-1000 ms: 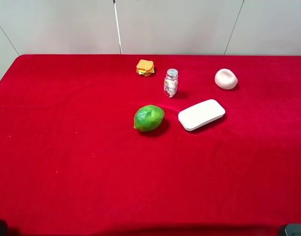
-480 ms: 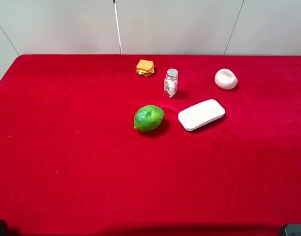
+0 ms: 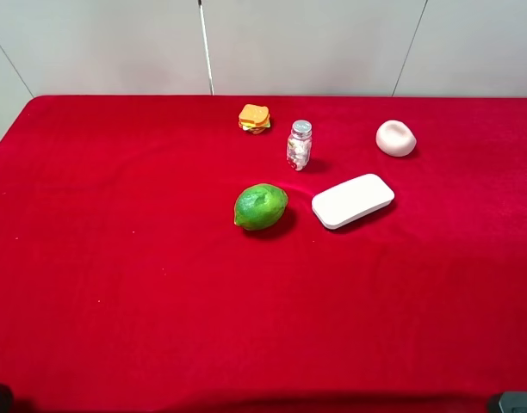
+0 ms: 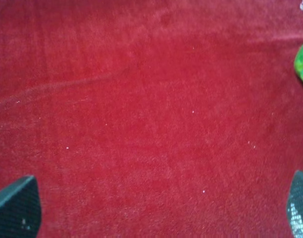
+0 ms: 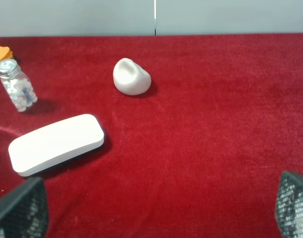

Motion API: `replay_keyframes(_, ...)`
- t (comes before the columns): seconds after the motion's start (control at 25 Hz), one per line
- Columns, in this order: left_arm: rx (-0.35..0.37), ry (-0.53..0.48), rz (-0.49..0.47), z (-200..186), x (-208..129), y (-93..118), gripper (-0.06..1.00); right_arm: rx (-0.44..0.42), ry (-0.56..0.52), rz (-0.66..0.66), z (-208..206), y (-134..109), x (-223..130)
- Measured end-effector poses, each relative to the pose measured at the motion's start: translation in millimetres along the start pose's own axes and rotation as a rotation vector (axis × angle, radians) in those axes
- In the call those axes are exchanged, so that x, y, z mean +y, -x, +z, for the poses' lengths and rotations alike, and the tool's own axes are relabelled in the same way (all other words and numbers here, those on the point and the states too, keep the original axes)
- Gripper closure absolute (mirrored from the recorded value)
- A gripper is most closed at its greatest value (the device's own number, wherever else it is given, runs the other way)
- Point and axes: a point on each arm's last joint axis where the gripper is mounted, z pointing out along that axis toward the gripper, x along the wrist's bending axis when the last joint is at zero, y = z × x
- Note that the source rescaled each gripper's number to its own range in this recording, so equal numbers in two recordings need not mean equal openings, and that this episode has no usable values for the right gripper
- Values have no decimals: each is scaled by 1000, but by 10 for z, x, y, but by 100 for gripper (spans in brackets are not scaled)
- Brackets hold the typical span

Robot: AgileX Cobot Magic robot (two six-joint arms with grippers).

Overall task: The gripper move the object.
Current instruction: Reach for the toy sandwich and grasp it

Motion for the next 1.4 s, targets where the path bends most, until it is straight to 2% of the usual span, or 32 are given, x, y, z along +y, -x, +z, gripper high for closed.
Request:
replay_keyframes(0.4,-23,-160,151,288,608,-58,-3,0,0,0,0,0,0)
replay_keyframes(1.04,-49,-329,159,1135,1448,-160,-3,0,0,0,0,0,0)
replay_keyframes(1.4,-80,-408,236,1733,1888,-215,-2,0,0,0,0,0,0)
